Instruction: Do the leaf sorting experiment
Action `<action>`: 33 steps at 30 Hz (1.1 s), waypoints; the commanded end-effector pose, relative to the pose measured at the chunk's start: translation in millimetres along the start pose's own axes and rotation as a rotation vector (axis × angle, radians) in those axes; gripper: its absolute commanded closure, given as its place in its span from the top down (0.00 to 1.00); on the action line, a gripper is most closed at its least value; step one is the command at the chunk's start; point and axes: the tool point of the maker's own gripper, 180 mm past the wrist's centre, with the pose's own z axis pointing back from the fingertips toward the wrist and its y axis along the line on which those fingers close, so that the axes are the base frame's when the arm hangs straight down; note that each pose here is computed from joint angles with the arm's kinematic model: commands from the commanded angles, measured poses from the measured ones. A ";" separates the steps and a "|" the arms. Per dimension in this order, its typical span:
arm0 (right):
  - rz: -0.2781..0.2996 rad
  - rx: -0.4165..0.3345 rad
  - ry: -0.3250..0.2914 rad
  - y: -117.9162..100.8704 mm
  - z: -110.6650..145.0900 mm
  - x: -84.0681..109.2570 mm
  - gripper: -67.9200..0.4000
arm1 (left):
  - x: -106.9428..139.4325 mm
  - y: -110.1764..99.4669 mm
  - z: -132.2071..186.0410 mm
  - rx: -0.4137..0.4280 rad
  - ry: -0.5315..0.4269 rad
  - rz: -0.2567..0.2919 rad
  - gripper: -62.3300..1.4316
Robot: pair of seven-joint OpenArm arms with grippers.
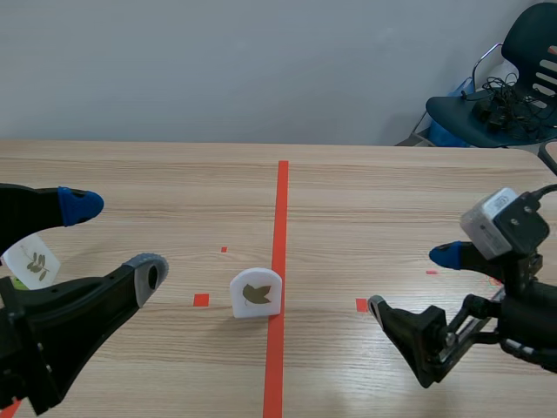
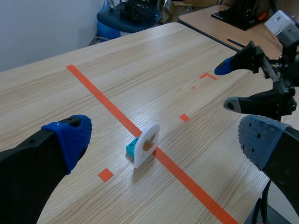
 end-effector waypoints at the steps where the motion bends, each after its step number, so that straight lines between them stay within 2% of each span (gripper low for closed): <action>1: 0.003 0.011 -0.076 -2.0 -11.3 15.3 1.00 | 4.4 -1.6 -1.0 -0.007 -0.021 0.006 1.00; 5: 0.017 0.045 -0.108 5.6 -42.8 7.4 1.00 | 4.8 1.4 -1.4 0.016 -0.028 0.014 1.00; 12: 0.095 0.198 -0.162 63.5 -88.5 11.0 1.00 | 4.8 2.5 -1.8 0.030 -0.034 0.019 1.00; 14: 0.109 0.198 -0.164 73.6 -97.0 10.8 1.00 | 2.6 2.5 -1.8 0.030 -0.022 0.005 1.00; 17: 0.125 0.148 -0.178 79.2 -107.2 12.1 1.00 | 0.2 2.6 -1.9 0.031 -0.008 -0.011 1.00; 21: 0.119 0.183 -0.172 97.9 -118.3 9.8 1.00 | 0.3 3.0 -1.9 0.033 -0.009 -0.011 1.00; 22: 0.118 0.185 -0.169 100.4 -120.3 8.6 0.97 | 0.3 3.0 -1.9 0.033 -0.008 -0.011 1.00; 25: 0.122 0.167 -0.158 102.0 -124.3 4.6 0.73 | 0.3 3.0 -1.9 0.033 -0.008 -0.011 1.00; 29: 0.128 0.156 -0.158 99.6 -124.0 4.2 0.59 | 0.2 3.0 -1.9 0.033 -0.008 -0.011 1.00; 33: 0.130 0.153 -0.151 99.0 -124.1 2.8 0.30 | 0.3 3.0 -1.9 0.032 -0.008 -0.012 1.00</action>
